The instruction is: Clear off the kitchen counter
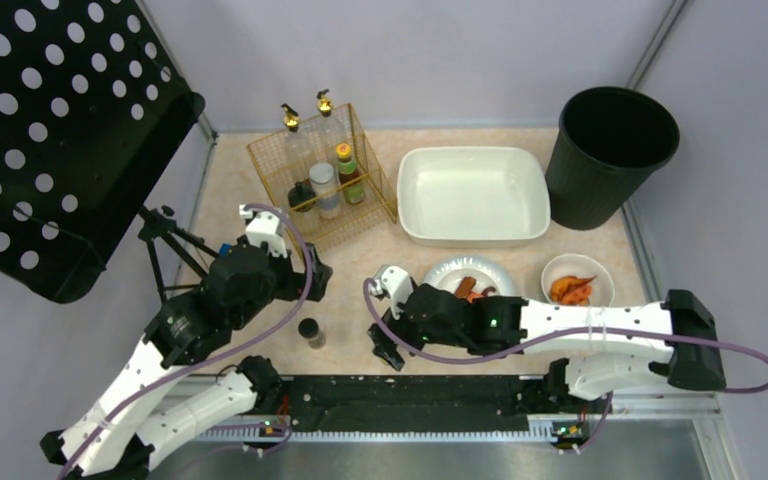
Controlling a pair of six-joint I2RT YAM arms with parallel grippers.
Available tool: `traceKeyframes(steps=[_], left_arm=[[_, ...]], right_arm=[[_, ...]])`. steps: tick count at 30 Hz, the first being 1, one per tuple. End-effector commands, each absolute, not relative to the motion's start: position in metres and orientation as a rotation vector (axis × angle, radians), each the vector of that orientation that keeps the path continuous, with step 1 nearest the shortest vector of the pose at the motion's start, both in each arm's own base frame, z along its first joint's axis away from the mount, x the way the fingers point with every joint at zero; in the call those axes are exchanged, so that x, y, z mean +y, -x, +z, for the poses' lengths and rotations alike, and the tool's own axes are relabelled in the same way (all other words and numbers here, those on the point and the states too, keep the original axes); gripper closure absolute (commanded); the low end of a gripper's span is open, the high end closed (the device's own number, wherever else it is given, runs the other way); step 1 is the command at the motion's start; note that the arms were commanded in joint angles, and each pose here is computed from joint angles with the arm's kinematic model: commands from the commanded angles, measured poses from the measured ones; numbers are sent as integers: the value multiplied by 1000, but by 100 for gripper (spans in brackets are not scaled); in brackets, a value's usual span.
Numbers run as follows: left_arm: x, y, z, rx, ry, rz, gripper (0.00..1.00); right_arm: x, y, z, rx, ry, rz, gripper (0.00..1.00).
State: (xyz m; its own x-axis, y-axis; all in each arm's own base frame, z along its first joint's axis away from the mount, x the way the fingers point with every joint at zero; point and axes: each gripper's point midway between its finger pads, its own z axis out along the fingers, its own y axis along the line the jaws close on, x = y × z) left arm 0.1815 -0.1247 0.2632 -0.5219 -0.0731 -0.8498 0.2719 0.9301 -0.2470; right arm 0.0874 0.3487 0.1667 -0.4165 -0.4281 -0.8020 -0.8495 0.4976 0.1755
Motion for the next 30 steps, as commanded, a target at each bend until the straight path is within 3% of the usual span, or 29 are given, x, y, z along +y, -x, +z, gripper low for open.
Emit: traceKeyframes(steps=[1,30], left_arm=[[-119,-180,259,2089,-116,-409,1],[-119,-182,257,2079,-146,-394,1]], right_arm=[[358,-88,166,2031,1055,689,15],[376,-90,149,2066,1074,629,59]])
